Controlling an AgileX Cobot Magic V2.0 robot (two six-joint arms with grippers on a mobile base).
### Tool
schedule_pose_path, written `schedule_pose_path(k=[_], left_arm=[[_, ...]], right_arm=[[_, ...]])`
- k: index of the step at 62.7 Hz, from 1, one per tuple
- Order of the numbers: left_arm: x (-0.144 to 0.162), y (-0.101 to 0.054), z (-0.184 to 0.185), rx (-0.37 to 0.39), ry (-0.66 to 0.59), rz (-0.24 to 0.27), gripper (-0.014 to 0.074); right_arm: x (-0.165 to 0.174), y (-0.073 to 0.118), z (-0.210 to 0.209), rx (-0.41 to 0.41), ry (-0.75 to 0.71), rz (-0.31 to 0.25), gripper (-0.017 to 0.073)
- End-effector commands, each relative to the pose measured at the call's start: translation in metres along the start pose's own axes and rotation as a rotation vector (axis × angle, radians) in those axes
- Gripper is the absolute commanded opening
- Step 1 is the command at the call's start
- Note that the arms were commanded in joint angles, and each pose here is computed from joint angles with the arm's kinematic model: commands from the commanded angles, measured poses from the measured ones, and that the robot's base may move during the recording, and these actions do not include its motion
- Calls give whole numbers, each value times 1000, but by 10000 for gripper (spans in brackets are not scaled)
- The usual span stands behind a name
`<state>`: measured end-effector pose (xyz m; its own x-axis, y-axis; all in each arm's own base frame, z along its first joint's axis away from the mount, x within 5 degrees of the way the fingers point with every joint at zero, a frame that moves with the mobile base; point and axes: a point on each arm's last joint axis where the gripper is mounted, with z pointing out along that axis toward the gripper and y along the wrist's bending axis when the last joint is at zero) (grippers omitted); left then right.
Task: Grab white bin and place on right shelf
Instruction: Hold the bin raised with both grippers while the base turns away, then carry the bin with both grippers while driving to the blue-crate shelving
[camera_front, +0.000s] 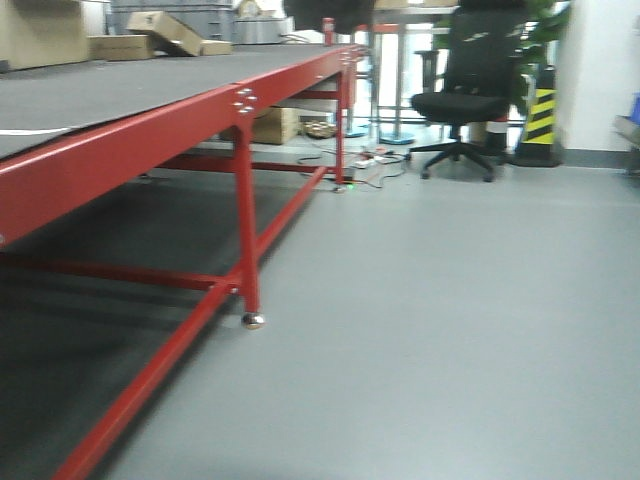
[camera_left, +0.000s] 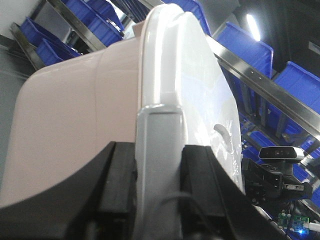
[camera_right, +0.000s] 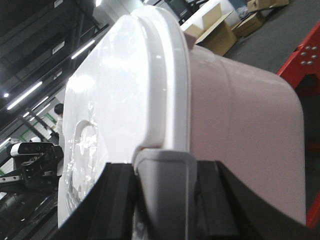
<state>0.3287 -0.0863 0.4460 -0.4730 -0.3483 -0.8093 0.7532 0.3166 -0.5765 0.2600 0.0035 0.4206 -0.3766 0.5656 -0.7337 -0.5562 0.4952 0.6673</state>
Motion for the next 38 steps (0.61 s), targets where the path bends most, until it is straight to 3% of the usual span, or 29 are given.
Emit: schedule_pose_path(k=[1,38], left_arm=[[3,-55,-1,283,100,80,-101],[3,-54,0,279,98,78,-101]], right_arm=[[2,48,-5,-292,55,-45,192],[2,48,-5,-292,55,-45,192]])
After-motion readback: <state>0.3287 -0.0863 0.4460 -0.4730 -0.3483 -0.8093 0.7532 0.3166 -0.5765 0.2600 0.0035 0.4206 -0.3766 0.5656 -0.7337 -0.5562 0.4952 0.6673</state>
